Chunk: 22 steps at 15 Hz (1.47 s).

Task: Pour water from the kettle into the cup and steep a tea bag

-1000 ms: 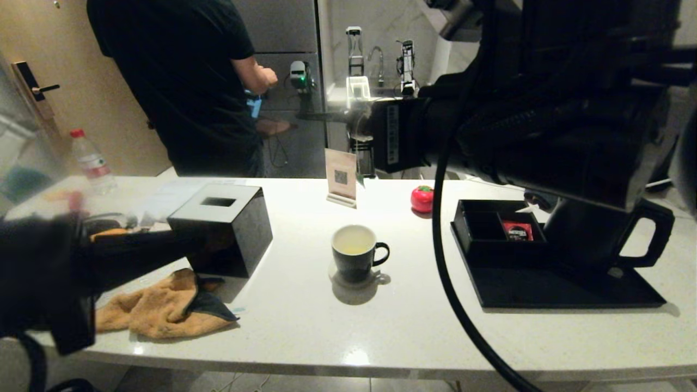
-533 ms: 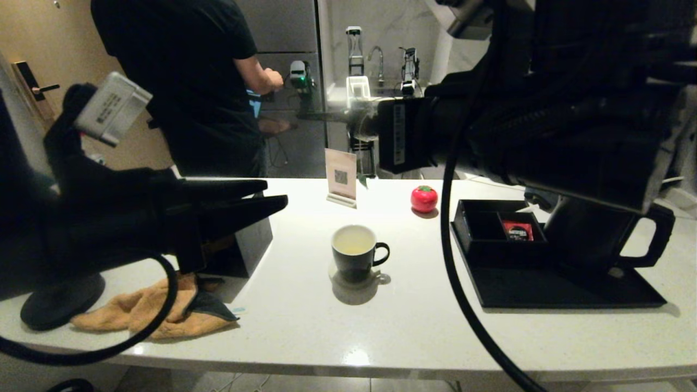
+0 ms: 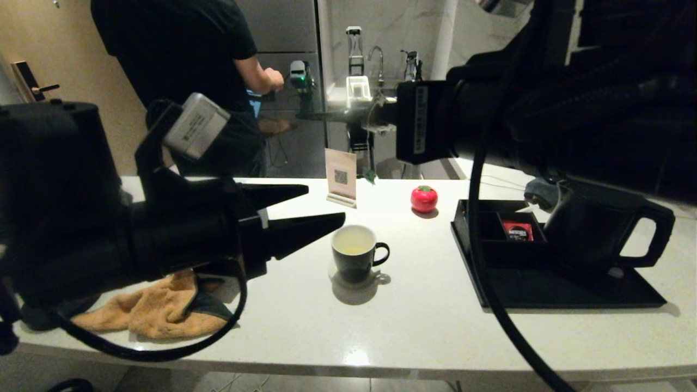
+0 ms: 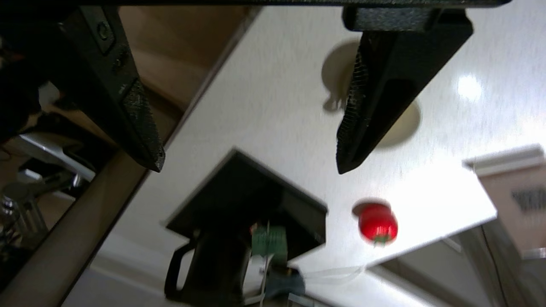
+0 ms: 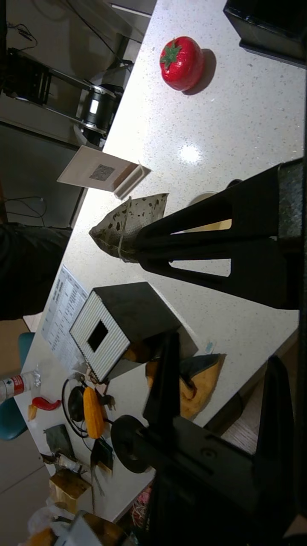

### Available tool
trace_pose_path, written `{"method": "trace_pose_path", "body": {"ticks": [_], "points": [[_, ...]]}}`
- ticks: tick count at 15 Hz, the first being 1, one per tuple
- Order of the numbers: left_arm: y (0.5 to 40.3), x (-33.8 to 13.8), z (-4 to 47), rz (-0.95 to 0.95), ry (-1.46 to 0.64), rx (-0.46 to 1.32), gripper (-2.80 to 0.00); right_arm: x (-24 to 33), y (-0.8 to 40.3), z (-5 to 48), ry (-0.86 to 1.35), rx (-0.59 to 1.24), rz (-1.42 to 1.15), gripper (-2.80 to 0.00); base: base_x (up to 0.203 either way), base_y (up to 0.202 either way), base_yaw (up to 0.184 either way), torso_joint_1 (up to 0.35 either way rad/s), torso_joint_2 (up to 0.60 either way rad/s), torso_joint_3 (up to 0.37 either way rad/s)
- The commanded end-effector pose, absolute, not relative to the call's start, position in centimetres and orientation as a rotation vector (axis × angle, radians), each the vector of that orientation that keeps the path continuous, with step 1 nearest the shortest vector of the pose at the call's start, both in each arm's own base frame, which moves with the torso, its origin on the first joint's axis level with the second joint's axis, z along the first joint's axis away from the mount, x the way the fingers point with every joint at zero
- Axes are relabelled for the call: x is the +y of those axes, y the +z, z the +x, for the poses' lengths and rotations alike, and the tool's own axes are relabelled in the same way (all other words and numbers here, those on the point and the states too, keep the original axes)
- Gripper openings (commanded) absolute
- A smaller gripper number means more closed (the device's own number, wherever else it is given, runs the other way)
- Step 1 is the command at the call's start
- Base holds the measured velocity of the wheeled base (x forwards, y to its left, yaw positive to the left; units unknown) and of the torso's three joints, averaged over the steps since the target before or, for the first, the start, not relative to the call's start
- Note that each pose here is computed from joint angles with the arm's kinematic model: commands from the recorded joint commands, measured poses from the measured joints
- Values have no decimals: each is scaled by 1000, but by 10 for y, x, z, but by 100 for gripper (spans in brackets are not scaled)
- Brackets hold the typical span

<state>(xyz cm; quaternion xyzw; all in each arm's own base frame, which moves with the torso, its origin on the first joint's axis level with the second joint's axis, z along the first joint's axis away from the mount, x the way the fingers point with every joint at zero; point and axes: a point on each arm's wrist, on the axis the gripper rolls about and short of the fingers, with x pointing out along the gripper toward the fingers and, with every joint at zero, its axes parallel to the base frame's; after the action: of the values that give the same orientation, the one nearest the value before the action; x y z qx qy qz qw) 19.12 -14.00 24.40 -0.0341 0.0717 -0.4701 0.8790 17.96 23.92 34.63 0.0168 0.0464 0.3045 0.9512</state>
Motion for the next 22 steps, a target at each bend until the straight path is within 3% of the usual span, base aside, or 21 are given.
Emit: {"method": "trace_pose_path", "body": {"ticks": [1,22], "points": [[237,-157,197,-71,-994,145,0,234,347,172,629,92,36,-280,0,0,0,0,0,0],[226,-185,229,-80,-987,90,0,235,339,158,671,117,15,-280,0,0,0,0,0,0]]}}
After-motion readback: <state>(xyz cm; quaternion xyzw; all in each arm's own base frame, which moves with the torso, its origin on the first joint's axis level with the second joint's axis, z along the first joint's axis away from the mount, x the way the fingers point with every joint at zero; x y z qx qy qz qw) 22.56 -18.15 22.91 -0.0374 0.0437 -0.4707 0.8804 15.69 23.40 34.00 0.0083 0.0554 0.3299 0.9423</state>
